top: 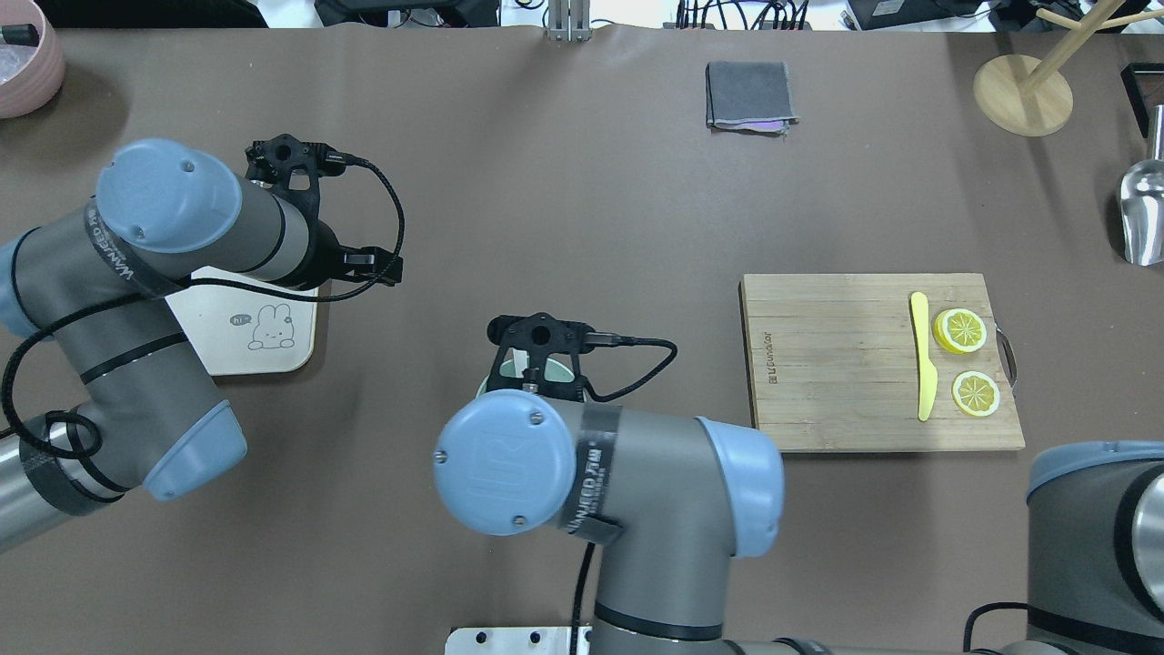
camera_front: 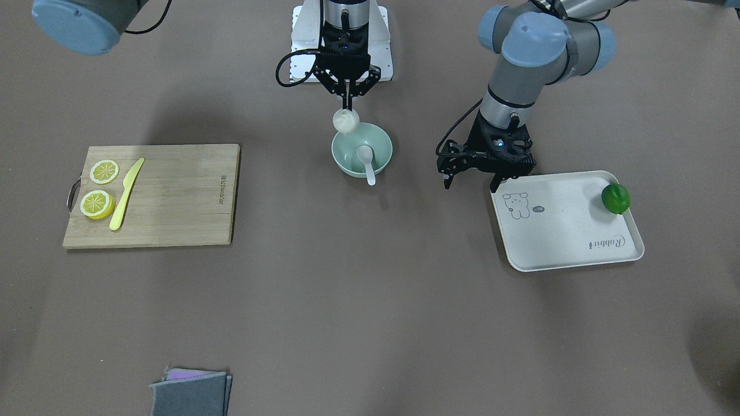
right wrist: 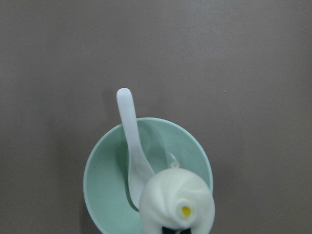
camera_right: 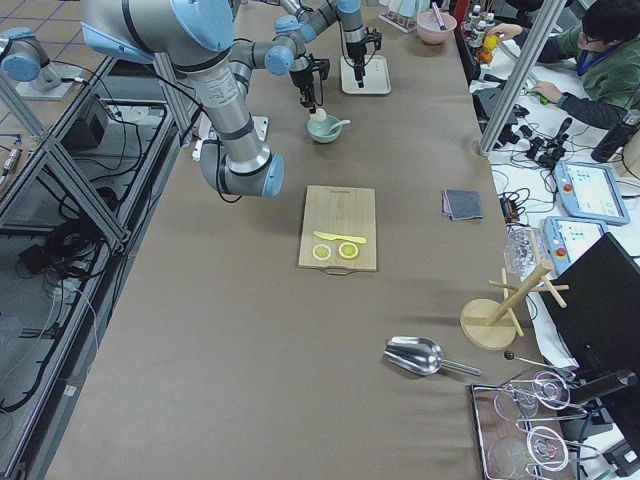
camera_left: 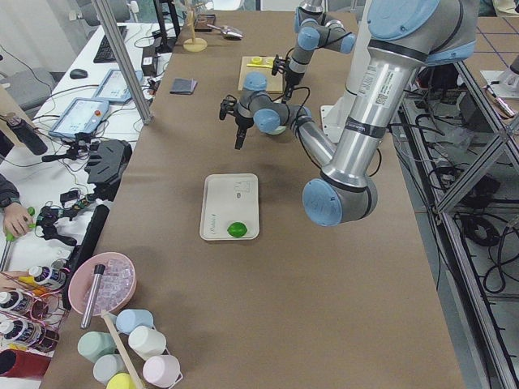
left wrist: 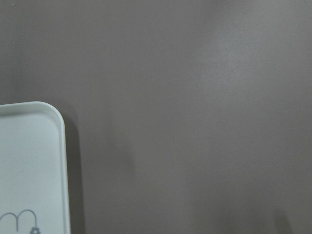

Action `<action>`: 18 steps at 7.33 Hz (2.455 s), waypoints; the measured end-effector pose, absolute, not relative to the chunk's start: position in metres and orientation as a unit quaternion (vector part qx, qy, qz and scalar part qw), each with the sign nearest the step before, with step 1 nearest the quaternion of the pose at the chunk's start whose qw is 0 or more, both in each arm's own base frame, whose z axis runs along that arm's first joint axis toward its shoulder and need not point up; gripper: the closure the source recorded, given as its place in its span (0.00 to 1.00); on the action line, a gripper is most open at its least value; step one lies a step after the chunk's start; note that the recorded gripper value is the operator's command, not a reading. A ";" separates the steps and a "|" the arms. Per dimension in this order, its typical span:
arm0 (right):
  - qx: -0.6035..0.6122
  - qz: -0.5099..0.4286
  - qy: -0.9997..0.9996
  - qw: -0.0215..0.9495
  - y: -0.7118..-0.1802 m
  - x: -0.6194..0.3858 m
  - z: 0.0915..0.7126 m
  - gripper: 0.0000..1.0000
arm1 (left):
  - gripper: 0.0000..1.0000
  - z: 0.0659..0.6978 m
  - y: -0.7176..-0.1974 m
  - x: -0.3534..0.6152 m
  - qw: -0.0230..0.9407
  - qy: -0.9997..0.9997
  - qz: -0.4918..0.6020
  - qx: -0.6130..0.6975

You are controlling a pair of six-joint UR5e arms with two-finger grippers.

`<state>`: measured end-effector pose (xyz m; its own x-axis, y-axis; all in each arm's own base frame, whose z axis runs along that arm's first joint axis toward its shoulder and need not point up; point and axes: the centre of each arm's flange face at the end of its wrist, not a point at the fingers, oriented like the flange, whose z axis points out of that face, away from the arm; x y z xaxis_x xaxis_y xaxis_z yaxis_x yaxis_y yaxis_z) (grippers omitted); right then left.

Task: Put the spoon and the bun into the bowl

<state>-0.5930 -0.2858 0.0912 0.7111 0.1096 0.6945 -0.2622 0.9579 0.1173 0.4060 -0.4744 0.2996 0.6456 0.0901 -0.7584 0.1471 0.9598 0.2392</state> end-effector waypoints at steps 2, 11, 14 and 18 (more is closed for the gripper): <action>0.119 0.105 -0.367 0.917 -0.296 -0.627 0.080 0.01 | 0.02 0.307 -0.479 0.409 0.896 0.420 -0.014 0.141; 0.106 0.055 -0.351 0.929 -0.422 -0.514 0.132 0.00 | 0.02 0.365 -0.534 0.280 0.921 0.369 0.062 0.108; 0.099 -0.053 -0.349 0.930 -0.518 -0.327 0.290 0.00 | 0.02 0.460 -0.541 0.125 0.939 0.307 0.114 0.108; 0.081 -0.137 -0.346 0.925 -0.491 -0.066 0.515 0.00 | 0.02 0.568 -0.499 -0.023 0.934 0.350 0.042 0.060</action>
<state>-0.0662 -0.4909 0.5150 0.7227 -0.3089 0.6182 0.1962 0.9494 0.2451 -0.0233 -0.4987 0.5684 0.7516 0.1216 -0.6483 -0.0370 0.9891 0.1426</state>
